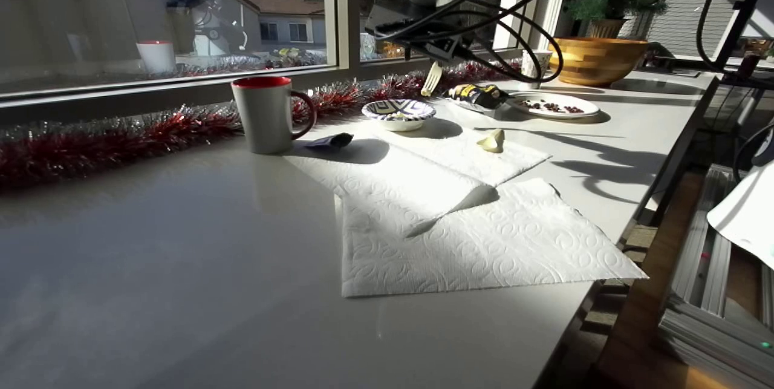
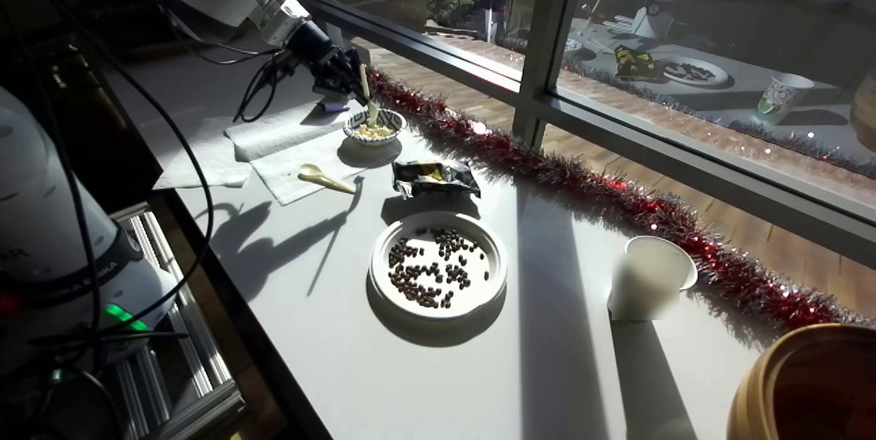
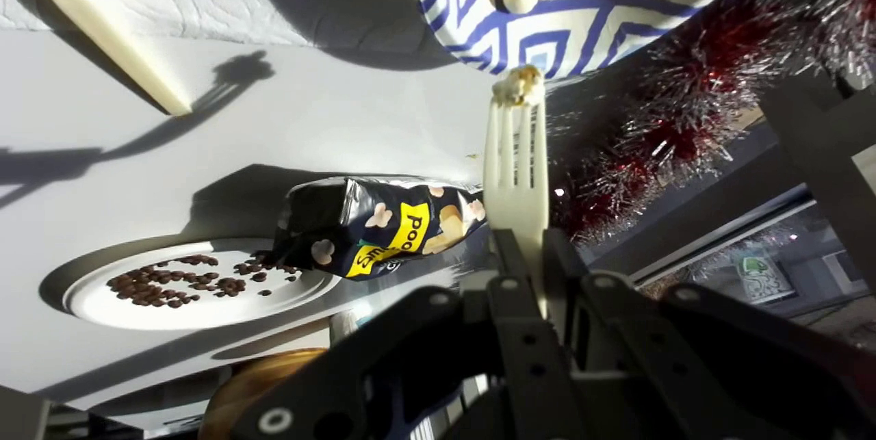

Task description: Use fork to move the small plate and the paper towels to the left

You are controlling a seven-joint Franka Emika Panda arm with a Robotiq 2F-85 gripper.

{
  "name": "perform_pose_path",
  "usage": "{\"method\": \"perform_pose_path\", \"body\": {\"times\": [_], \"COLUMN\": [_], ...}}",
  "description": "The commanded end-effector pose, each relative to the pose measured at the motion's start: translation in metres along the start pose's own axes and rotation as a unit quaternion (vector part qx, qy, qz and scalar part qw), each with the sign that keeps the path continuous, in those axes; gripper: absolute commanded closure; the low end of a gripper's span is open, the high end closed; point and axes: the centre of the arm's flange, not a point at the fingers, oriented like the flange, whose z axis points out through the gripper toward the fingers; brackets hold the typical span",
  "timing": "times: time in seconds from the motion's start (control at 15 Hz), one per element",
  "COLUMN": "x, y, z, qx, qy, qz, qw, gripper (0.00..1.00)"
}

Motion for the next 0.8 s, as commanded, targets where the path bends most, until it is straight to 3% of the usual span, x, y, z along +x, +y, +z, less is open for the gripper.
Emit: {"method": "perform_pose_path", "body": {"times": [0.0, 0.4, 0.73], "x": [-0.019, -0.045, -0.060], "y": [-0.019, -0.040, -0.045], "z": [0.028, 0.041, 0.057], "qx": [0.007, 0.034, 0.003], "qy": [0.009, -0.025, -0.018], "qz": [0.025, -0.007, -0.019], "qw": [0.9996, 0.9991, 0.9997], "gripper": [0.97, 0.97, 0.97]}}
